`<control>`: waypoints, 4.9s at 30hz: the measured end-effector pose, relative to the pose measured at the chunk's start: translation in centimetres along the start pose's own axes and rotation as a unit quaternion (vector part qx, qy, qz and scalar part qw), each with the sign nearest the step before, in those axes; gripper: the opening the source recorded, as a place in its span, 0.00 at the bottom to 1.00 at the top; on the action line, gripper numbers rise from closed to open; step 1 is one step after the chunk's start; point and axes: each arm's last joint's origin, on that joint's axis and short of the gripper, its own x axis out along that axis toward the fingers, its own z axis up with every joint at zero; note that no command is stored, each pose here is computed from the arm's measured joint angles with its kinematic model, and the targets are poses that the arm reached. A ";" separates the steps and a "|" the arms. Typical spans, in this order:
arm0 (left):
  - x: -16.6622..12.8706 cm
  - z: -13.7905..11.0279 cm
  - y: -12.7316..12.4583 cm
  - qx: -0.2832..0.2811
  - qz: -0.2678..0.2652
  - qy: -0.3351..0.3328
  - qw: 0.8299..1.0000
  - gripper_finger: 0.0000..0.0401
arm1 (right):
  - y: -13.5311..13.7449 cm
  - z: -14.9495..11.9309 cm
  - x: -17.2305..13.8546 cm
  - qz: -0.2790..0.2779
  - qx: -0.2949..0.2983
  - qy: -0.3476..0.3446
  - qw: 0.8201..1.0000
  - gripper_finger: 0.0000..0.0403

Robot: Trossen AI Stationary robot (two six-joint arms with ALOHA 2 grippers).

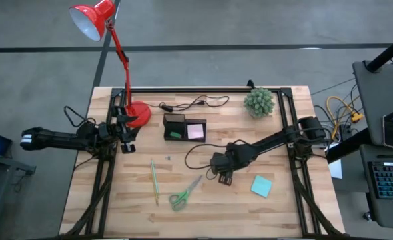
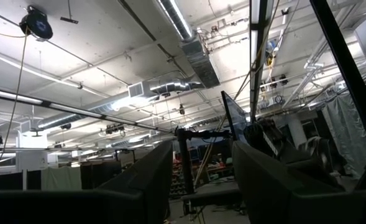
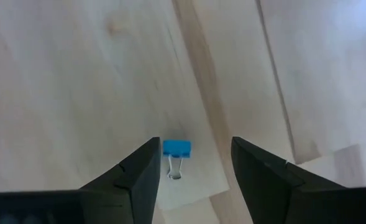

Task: Pick and place office supplies into organizer
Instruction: Put the right blue clip binder into the black mesh desk organizer, then put the blue clip binder into the black mesh desk organizer

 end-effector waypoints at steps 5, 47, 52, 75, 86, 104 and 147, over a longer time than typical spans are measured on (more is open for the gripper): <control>0.0 0.0 0.0 0.000 0.000 0.000 1.000 0.39 | 0.1 0.0 0.2 0.010 0.001 -0.005 1.000 0.46; 0.0 0.0 0.0 0.000 0.000 0.000 1.000 0.39 | 0.0 -0.1 0.4 0.007 -0.005 0.000 1.000 0.14; 0.0 0.0 0.0 0.000 0.000 0.000 1.000 0.39 | 0.1 0.3 0.0 0.009 -0.018 -0.010 1.000 0.14; 0.0 0.0 0.0 0.000 0.000 0.000 1.000 0.39 | -2.8 9.5 -3.6 0.031 -0.131 -0.299 0.945 0.14; 0.0 0.0 0.0 0.000 0.000 0.000 1.000 0.39 | -7.3 11.9 -3.7 0.020 -0.127 -0.365 0.922 0.14; -0.1 0.2 0.1 0.002 0.003 -0.007 1.000 0.39 | -8.7 13.7 -2.9 0.010 -0.095 -0.472 0.876 0.13; -0.1 0.2 0.1 0.001 0.002 -0.006 1.000 0.39 | -8.5 16.5 2.8 0.001 -0.104 -0.334 0.937 0.28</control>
